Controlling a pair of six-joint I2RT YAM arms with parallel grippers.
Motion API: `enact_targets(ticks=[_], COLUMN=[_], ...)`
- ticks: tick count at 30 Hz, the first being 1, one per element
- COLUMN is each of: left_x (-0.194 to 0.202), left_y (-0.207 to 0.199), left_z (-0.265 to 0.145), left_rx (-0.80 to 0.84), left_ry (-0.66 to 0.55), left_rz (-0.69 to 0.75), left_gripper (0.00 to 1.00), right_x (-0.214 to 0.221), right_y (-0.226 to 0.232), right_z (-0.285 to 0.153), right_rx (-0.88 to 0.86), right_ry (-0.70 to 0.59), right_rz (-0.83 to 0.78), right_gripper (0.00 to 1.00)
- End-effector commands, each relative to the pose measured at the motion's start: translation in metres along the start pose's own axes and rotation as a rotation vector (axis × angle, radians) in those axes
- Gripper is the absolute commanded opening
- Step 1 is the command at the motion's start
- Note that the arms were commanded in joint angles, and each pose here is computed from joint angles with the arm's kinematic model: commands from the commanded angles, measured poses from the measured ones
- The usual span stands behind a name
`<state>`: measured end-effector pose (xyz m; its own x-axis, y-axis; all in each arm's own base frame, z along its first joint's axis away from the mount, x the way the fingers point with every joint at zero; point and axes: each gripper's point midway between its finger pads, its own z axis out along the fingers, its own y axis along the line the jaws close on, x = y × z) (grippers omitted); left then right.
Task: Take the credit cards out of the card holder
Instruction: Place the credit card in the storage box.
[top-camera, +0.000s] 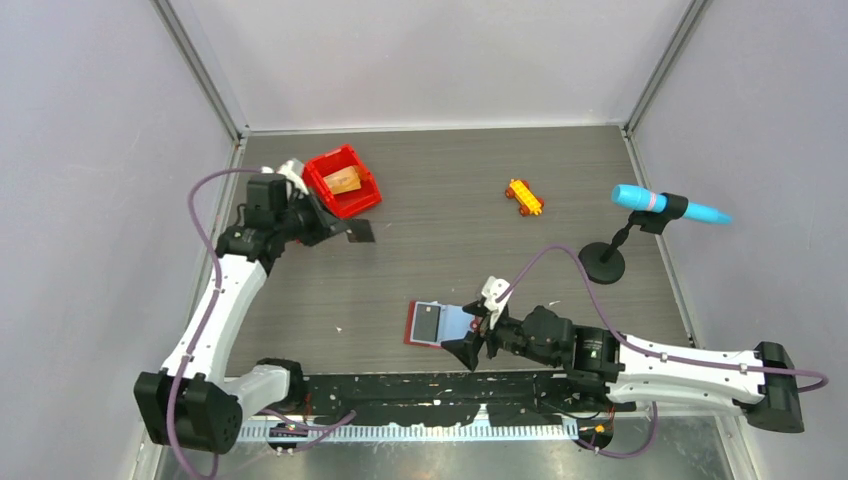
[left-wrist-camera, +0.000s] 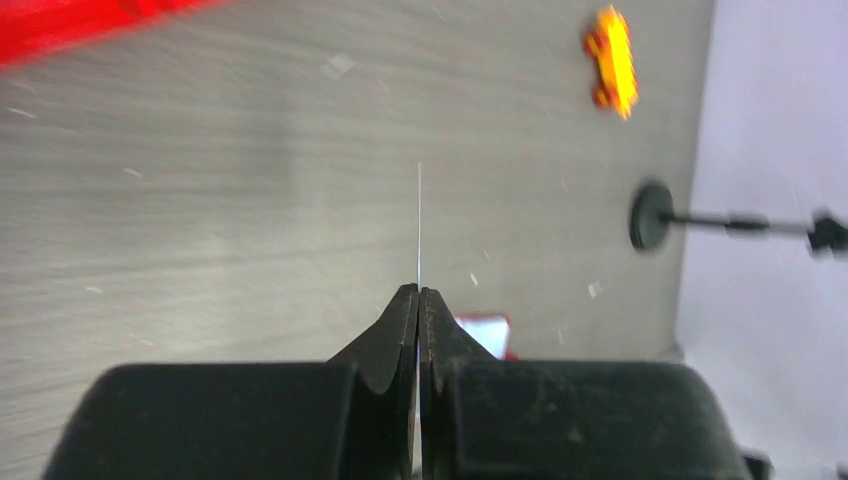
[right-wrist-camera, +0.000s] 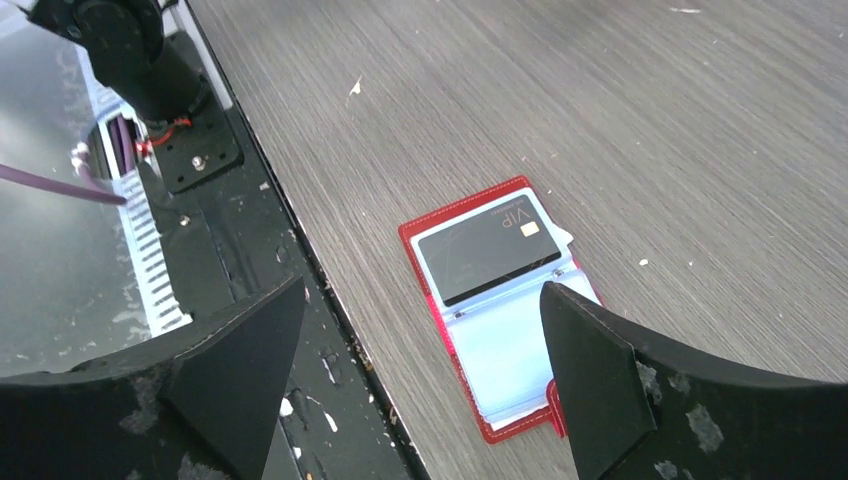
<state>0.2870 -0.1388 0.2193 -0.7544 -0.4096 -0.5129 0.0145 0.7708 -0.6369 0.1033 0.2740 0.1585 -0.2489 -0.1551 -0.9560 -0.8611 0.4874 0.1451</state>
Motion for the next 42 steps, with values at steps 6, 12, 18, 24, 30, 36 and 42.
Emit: enact_targets(ticks=[6,12,18,24,30,36,42], left_x=[-0.130,-0.173,-0.201,-0.209,-0.200,-0.192,-0.190], left_y=[0.095,0.125,0.147,0.169,0.185,0.200,0.210], left_z=[0.006,0.025,0.040,0.063,0.082,0.095,0.103], left_rx=[-0.246,-0.253,-0.310,-0.347,-0.354,-0.372,-0.393], left_ry=[-0.261,-0.260,-0.266,-0.223,-0.173,-0.140,-0.121], left_rz=[-0.106,-0.184,-0.172,-0.197,-0.220,-0.229,-0.215], left_gripper=[0.00,0.00,0.00,0.00,0.00,0.00,0.00], right_x=[-0.035,-0.042,-0.043,-0.051,-0.059,-0.053,-0.052], right_y=[-0.007,-0.018,-0.031,-0.043,-0.048,-0.053,-0.053], right_z=[-0.022,-0.033,-0.038,-0.039,-0.039,-0.035,-0.030], right_rx=[0.028,0.084,0.156,0.227,0.268,0.300,0.307], right_ry=[-0.174,-0.194,-0.187,-0.206,-0.208,-0.178,-0.157], right_rz=[0.101,0.093,0.085,0.085,0.069,0.048,0.037], right_gripper=[0.95,0.95,0.95,0.95,0.95,0.96,0.95])
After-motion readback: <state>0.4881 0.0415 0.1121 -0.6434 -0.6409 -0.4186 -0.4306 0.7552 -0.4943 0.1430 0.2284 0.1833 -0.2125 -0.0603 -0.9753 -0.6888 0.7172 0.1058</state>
